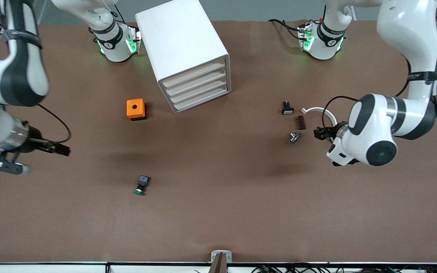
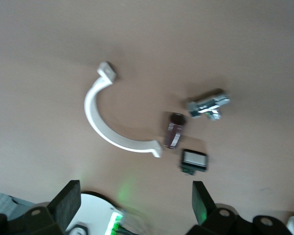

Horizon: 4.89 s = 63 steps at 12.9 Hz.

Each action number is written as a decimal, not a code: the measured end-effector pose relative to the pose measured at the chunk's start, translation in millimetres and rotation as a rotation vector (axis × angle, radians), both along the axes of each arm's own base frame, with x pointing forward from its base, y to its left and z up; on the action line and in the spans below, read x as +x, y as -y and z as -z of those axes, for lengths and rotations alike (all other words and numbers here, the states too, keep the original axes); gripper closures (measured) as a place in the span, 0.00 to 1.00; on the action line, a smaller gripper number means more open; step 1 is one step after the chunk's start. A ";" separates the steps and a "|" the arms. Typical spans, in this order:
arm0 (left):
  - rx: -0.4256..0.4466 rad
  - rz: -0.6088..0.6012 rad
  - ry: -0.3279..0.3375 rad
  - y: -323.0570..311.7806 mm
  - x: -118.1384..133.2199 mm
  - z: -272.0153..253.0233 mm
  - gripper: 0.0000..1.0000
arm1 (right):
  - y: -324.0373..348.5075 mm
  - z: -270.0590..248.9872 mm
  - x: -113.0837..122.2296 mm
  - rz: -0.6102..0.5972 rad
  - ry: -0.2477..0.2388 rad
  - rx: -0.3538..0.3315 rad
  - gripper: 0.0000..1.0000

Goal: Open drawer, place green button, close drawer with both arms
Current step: 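Grasp the green button with the right gripper while the left gripper reaches the drawer, then lift the button with the right gripper while the left gripper grips the drawer handle, then pull the drawer open with the left gripper while the right gripper carries the button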

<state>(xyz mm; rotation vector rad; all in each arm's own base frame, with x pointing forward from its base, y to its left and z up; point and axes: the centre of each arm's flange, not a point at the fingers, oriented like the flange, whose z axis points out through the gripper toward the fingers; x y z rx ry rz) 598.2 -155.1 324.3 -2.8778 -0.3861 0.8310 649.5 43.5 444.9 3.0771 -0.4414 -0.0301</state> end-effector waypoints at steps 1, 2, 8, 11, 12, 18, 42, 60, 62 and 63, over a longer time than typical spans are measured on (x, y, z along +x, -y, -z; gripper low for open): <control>-0.006 -0.059 0.002 19.7 -0.5 -3.4 0.00 | -25.1 23.4 4.6 0.018 0.010 0.005 0.00; -0.004 -0.119 0.003 40.1 -1.2 -7.3 0.00 | -44.8 46.8 9.4 0.029 0.012 0.023 0.00; 0.075 -0.580 -0.168 155.7 -13.0 19.5 0.00 | -101.1 184.0 25.6 0.057 0.023 0.019 0.00; 0.153 -0.792 -0.299 193.8 -16.8 37.5 0.00 | -128.2 216.4 21.2 0.059 0.030 0.013 0.00; 0.181 -0.842 -0.344 205.0 -21.0 44.1 0.00 | -132.5 220.3 21.2 0.070 0.039 0.015 0.00; 0.433 -1.150 -0.682 240.2 -41.3 112.3 0.00 | -149.7 252.3 19.6 0.070 0.048 0.008 0.00; 0.882 -1.025 -0.932 341.8 -175.9 206.5 0.48 | -250.2 65.7 -52.3 0.428 -0.067 0.049 0.59; 0.924 -1.051 -0.963 333.4 -173.1 220.2 0.88 | -255.3 72.9 -66.4 0.450 -0.100 0.024 0.59; 0.905 -1.085 -0.993 318.3 -154.9 219.5 0.88 | -255.4 73.1 -66.5 0.450 -0.100 0.024 0.59; 0.893 -1.105 -1.009 309.1 -144.3 219.0 0.88 | -255.5 73.2 -66.6 0.450 -0.100 0.024 0.59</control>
